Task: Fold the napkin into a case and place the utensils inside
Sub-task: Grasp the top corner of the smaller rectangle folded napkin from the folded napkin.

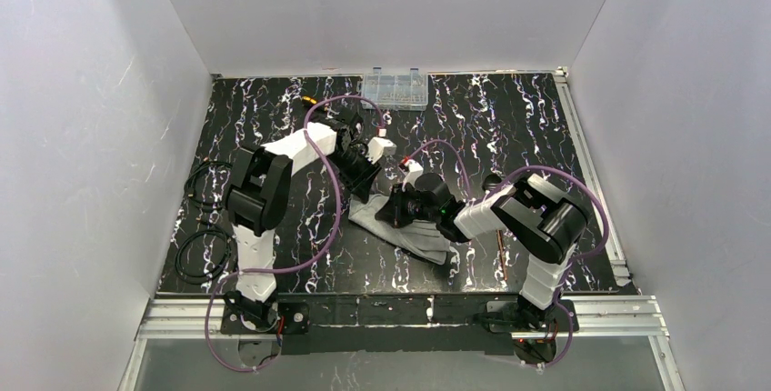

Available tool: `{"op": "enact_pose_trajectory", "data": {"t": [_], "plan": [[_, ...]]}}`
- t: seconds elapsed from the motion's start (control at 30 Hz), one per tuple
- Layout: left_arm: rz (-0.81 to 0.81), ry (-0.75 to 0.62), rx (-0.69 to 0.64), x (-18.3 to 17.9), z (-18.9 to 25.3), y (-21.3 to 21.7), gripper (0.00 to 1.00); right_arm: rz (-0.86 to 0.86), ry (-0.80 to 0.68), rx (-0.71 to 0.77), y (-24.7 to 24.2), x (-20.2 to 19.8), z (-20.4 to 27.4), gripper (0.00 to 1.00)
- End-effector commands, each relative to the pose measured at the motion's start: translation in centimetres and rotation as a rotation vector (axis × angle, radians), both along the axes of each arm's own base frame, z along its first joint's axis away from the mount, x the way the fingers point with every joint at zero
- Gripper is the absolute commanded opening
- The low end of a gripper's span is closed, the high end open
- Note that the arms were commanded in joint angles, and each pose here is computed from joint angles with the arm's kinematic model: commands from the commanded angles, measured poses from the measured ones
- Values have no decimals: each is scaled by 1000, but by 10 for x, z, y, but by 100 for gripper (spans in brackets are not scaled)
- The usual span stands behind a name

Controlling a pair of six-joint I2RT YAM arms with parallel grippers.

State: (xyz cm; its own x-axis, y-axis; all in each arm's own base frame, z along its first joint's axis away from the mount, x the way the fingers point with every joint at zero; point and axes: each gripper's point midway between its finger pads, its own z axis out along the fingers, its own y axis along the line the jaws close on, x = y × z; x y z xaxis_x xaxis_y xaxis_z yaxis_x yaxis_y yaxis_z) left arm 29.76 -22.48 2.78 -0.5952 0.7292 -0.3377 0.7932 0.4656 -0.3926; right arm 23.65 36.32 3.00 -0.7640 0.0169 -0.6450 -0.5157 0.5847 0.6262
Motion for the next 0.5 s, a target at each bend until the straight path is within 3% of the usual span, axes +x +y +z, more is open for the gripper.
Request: {"op": "enact_pose_trajectory", "data": {"t": [0.0,0.47], "plan": [[-30,-39,-14,-11,20,-7,27,-39,24,-27,-1,3,-11,7],[11,-106,62,-6,26,-3,39,-55,104,-72,-12,-11,-30,5]]}}
